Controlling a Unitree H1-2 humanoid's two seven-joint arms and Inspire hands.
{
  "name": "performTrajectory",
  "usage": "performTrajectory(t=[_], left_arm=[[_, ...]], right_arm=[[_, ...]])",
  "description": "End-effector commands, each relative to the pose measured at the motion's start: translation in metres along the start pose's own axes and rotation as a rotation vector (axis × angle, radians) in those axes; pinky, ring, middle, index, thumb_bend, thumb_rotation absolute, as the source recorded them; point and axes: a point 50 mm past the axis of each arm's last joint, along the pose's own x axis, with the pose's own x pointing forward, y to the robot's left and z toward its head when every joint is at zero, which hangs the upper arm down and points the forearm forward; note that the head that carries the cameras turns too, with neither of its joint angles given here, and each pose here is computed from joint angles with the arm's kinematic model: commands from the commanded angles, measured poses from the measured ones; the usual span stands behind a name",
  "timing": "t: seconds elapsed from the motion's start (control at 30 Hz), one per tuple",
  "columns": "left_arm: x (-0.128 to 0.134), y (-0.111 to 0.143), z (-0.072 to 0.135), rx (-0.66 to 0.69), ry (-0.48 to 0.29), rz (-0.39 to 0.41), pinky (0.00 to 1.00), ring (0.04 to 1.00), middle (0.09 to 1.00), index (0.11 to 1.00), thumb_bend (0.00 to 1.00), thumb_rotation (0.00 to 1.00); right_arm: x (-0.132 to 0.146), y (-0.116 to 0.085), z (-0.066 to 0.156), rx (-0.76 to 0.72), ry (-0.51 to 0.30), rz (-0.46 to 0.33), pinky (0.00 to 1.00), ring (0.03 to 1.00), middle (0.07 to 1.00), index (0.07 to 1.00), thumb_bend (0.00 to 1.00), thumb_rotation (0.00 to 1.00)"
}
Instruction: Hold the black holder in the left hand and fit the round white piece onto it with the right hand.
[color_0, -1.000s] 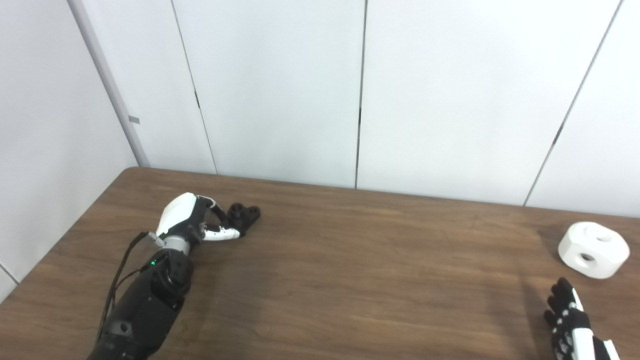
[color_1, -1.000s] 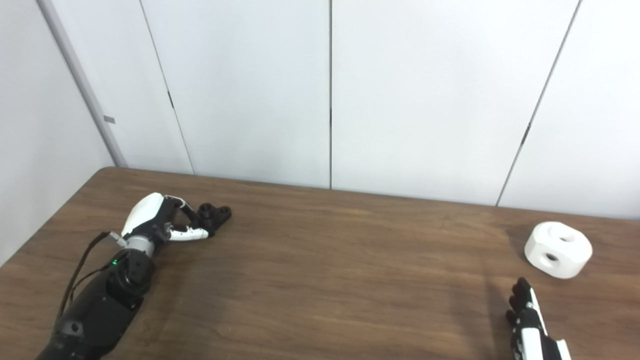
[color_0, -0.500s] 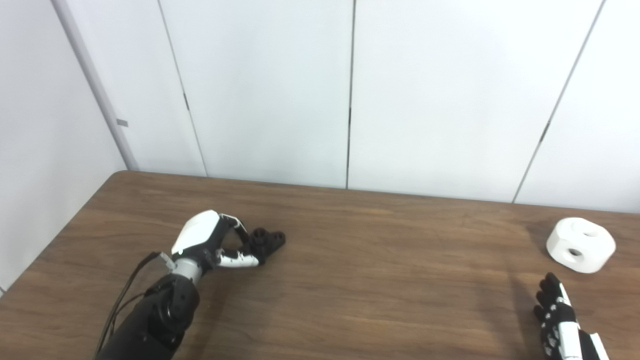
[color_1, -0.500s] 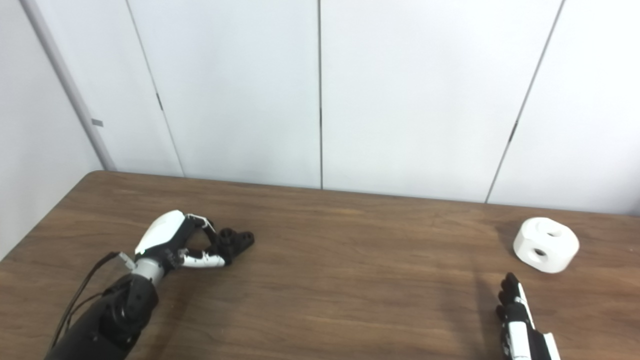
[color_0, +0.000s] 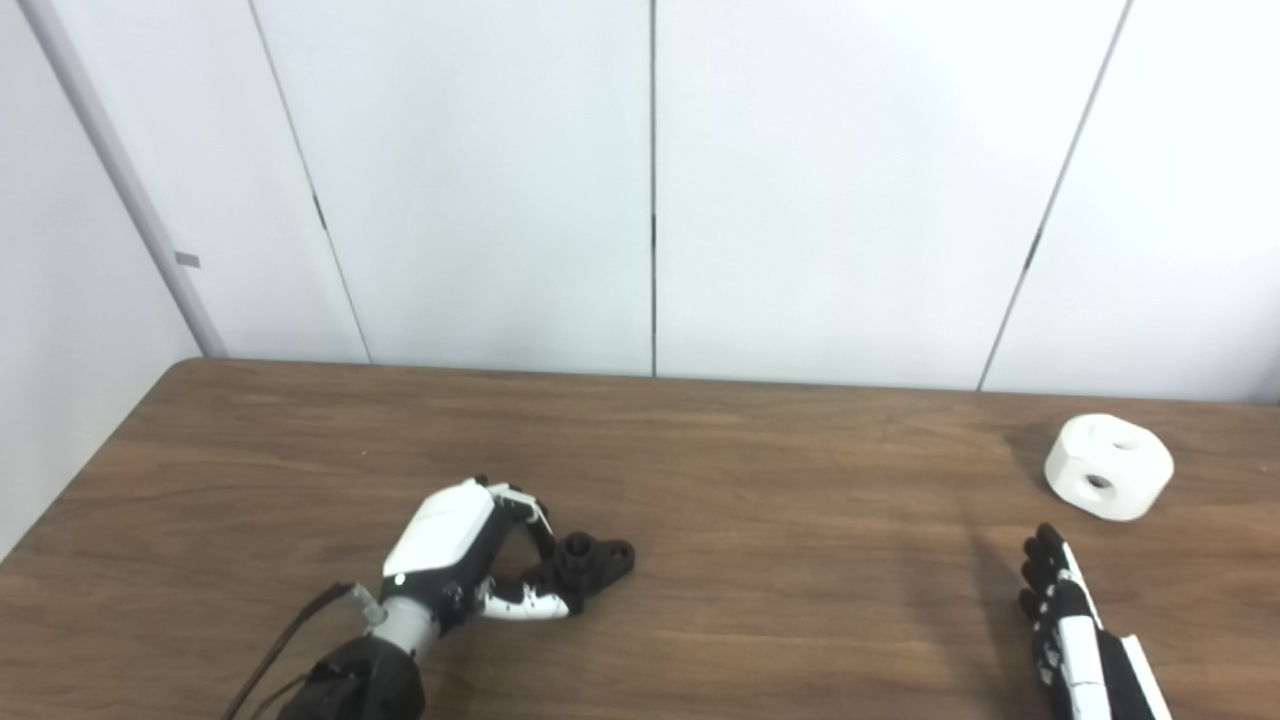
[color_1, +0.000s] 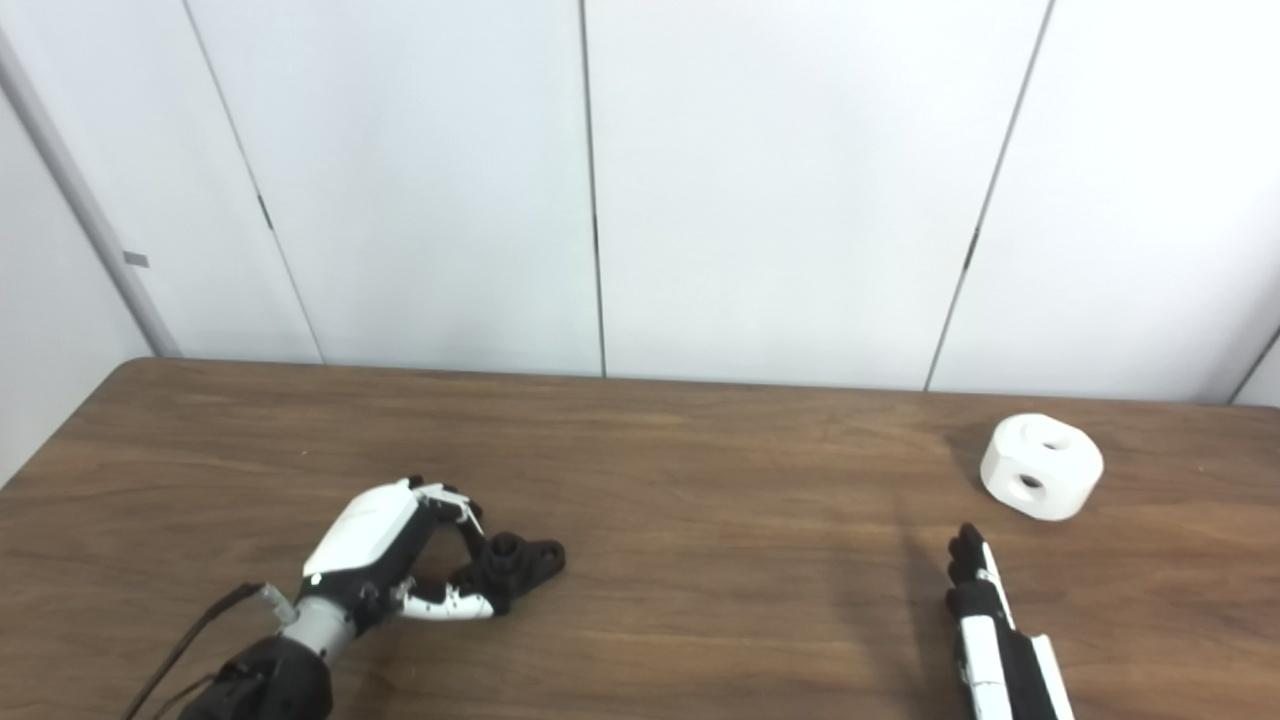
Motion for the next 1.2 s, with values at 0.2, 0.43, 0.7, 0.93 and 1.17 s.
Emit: performTrajectory(t=[0.2, 0.43, 0.7, 0.93, 1.17], left_arm=[[-0.014, -0.003, 0.026, 0.045, -0.118, 0.013, 0.98, 0.885, 0.768, 0.484, 0.52, 0.05], [-0.029, -0.018, 0.044, 0.046, -0.172, -0.005, 0.97, 0.875, 0.763, 0.484, 0.52, 0.05], [-0.046, -0.038, 0.06, 0.02, -0.217, -0.007, 0.97, 0.873, 0.766, 0.485, 0.52, 0.05], [-0.057, -0.053, 0.071, 0.002, -0.247, 0.005, 0.98, 0.87, 0.763, 0.485, 0.52, 0.05], [-0.067, -0.064, 0.074, -0.028, -0.249, -0.016, 1.0, 0.874, 0.771, 0.485, 0.52, 0.05]], right_arm=[[0.007, 0.01, 0.021, -0.006, -0.045, 0.014, 1.0, 1.0, 0.993, 1.0, 0.65, 1.0], [0.006, 0.012, 0.03, -0.02, -0.054, 0.026, 1.0, 1.0, 0.993, 1.0, 0.64, 1.0], [0.007, 0.015, 0.039, -0.009, -0.04, 0.027, 1.0, 1.0, 0.991, 1.0, 0.65, 1.0], [0.007, 0.013, 0.042, -0.02, -0.038, 0.03, 1.0, 1.0, 0.983, 1.0, 0.66, 1.0], [0.006, 0.009, 0.043, -0.017, -0.03, 0.029, 1.0, 0.998, 0.983, 1.0, 0.66, 1.0]])
